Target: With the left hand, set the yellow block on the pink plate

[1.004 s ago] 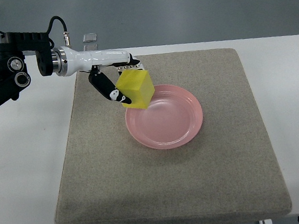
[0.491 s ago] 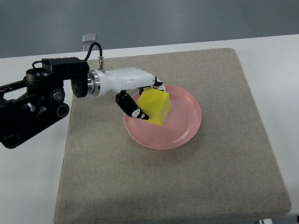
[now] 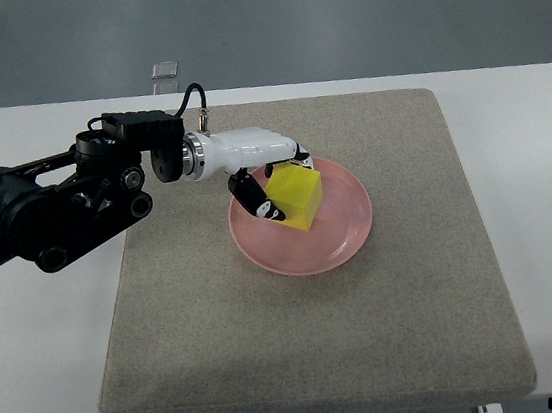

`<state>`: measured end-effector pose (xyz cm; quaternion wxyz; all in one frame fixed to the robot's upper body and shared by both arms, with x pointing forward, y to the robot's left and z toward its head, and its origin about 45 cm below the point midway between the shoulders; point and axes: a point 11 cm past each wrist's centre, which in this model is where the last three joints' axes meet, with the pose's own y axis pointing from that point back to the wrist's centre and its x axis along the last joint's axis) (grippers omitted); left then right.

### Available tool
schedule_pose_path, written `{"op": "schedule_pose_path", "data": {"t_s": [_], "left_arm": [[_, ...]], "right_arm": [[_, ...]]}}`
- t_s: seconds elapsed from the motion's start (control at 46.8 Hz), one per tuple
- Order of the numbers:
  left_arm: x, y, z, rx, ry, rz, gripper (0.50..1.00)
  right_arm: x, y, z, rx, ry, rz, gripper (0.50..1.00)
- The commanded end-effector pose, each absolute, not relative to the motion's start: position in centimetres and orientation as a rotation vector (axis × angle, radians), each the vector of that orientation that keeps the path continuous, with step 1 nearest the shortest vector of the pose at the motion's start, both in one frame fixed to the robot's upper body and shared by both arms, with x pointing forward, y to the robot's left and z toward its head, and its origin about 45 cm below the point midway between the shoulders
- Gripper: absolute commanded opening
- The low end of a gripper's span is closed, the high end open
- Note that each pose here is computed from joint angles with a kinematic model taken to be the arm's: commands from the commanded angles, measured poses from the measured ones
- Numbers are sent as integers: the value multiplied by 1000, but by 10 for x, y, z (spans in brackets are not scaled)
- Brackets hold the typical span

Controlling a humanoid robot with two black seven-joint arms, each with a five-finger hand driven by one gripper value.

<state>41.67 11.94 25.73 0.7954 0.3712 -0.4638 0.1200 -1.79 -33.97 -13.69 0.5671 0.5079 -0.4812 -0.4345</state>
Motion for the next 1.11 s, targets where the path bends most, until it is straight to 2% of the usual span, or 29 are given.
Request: {"op": "schedule_pose_path", "data": {"t_s": [0.0, 0.085, 0.149, 0.256, 0.32, 0.555, 0.79, 1.089], "left_arm": [[416, 119, 255, 796, -991, 257, 748], [414, 120, 251, 799, -981, 254, 786], [414, 120, 251, 798, -979, 255, 870], [414, 120, 251, 794, -972, 258, 958], [415, 120, 255, 780, -961, 272, 986], [424, 126, 278, 669, -815, 377, 992], [440, 168, 323, 376, -404, 623, 994], [468, 220, 312, 257, -133, 862, 994]], "right_arm": [[-18, -340, -137, 1194, -1131, -1021, 924], [-18, -340, -137, 1194, -1131, -1021, 924], [-18, -340, -137, 1194, -1131, -1021, 924], [-18, -340, -137, 1194, -1131, -1021, 924], [-18, -340, -137, 1194, -1131, -1021, 924], [-18, -340, -137, 1194, -1131, -1021, 924], [-18, -340, -137, 1194, -1131, -1021, 924], [-18, -340, -137, 1194, -1131, -1021, 924]]}}
